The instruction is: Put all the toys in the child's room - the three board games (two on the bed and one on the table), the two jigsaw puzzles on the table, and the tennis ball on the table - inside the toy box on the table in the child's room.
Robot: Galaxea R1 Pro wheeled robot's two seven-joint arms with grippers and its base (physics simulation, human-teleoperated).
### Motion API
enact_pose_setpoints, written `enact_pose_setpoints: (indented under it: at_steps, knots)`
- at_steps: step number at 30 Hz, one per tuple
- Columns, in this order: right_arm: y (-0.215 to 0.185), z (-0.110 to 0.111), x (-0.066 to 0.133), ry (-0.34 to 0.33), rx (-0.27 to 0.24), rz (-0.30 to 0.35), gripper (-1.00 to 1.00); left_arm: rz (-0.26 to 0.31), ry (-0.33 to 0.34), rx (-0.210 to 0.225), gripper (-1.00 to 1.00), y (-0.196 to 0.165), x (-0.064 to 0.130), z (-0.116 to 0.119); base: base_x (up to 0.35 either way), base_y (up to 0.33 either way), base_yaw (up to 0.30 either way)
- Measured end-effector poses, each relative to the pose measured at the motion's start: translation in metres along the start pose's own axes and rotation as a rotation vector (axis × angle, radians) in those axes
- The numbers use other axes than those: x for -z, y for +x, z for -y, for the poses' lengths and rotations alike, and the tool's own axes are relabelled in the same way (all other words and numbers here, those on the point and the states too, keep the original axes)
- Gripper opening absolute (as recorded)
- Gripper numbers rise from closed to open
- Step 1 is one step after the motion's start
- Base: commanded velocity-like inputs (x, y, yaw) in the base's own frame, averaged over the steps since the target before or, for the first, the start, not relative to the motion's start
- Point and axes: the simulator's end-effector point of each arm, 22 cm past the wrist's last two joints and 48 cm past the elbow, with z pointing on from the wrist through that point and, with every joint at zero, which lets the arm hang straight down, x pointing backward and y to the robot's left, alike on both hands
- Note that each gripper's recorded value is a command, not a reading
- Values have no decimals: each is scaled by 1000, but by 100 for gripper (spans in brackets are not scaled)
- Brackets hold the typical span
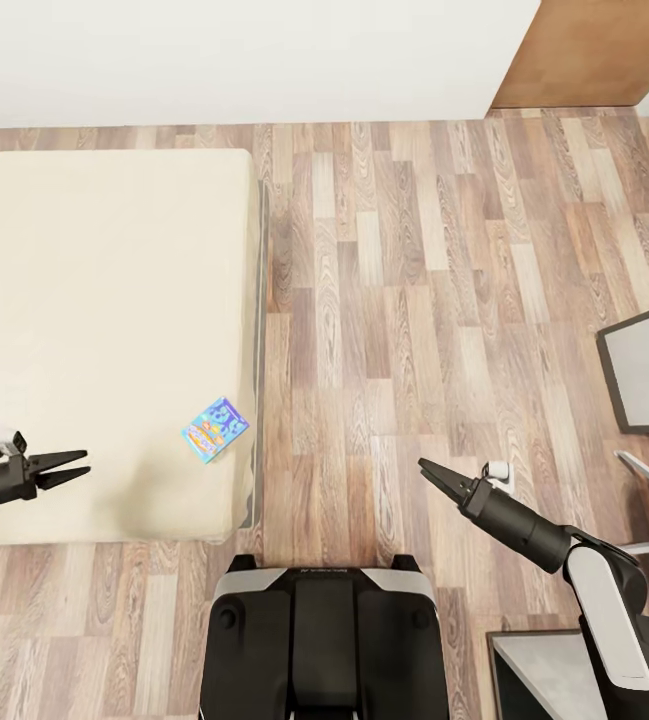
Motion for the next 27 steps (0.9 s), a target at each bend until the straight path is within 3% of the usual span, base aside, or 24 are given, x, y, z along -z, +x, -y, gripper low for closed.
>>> enact_pose_setpoints:
  at_steps: [27]
  knots:
    - [-8,-21,2,-26,34,13,100,33,-15,17,100,-6,26,7,0,0,0]
